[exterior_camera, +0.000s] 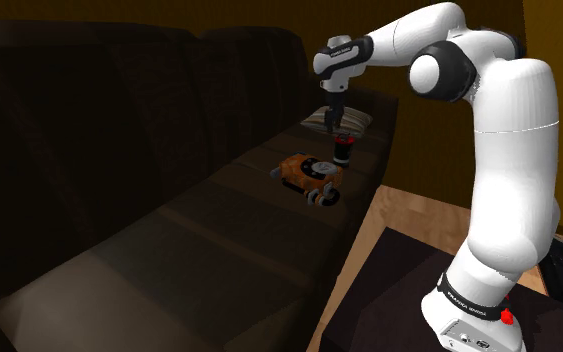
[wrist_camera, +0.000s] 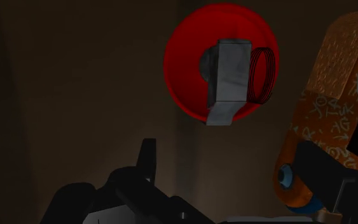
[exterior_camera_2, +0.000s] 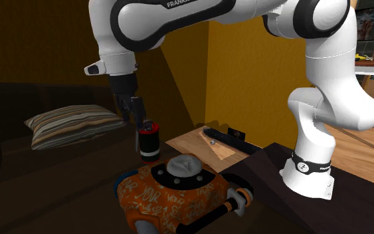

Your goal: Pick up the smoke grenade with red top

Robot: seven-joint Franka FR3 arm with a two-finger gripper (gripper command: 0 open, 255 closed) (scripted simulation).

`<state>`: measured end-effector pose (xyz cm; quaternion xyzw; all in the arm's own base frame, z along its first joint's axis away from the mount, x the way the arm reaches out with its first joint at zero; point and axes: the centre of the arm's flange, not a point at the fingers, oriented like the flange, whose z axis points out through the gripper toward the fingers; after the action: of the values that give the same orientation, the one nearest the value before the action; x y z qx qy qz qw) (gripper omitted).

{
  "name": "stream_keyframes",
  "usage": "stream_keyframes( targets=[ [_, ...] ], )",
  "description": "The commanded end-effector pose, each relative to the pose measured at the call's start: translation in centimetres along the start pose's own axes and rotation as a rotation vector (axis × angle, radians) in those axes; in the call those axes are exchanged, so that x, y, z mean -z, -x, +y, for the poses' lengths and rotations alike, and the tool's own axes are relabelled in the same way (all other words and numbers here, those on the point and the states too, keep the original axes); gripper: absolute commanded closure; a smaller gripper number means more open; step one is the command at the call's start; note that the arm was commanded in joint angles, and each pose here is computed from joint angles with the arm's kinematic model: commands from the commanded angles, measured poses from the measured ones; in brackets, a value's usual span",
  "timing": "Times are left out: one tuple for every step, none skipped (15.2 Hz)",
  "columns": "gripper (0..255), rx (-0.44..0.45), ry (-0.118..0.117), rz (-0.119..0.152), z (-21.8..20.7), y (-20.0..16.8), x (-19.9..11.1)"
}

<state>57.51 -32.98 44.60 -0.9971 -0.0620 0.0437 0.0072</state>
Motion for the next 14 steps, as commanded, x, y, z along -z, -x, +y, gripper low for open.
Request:
stream_keyframes(
  targets=[
    [0, 0.0, 0.0, 0.0, 0.1, -0.04, -1.21],
    [0, 0.0, 0.0, 0.0, 0.11, -0.08, -1.73],
    [0, 0.0, 0.0, 0.0, 0.11, -0.1, -2.03],
    [0, 0.0, 0.0, 0.0, 0.12, -0.11, -2.03],
    [255, 0.0, 0.0, 0.0, 0.14, -0.1, -2.08],
    [255, 0.0, 0.0, 0.0, 0.16, -0.03, -2.1],
    [255, 0.0, 0.0, 0.0, 0.16, -0.02, -2.1],
    [255, 0.0, 0.0, 0.0, 0.15, -0.02, -2.11],
    [255, 0.0, 0.0, 0.0, 0.16, -0.02, -2.09],
    [255, 0.0, 0.0, 0.0, 0.16, -0.02, -2.1],
    [255, 0.0, 0.0, 0.0, 0.17, -0.02, -2.09],
    [255, 0.0, 0.0, 0.0, 0.17, -0.02, -2.09],
    [255, 0.0, 0.0, 0.0, 0.18, -0.02, -2.09],
    [255, 0.0, 0.0, 0.0, 0.12, -0.11, -2.03]
  ],
)
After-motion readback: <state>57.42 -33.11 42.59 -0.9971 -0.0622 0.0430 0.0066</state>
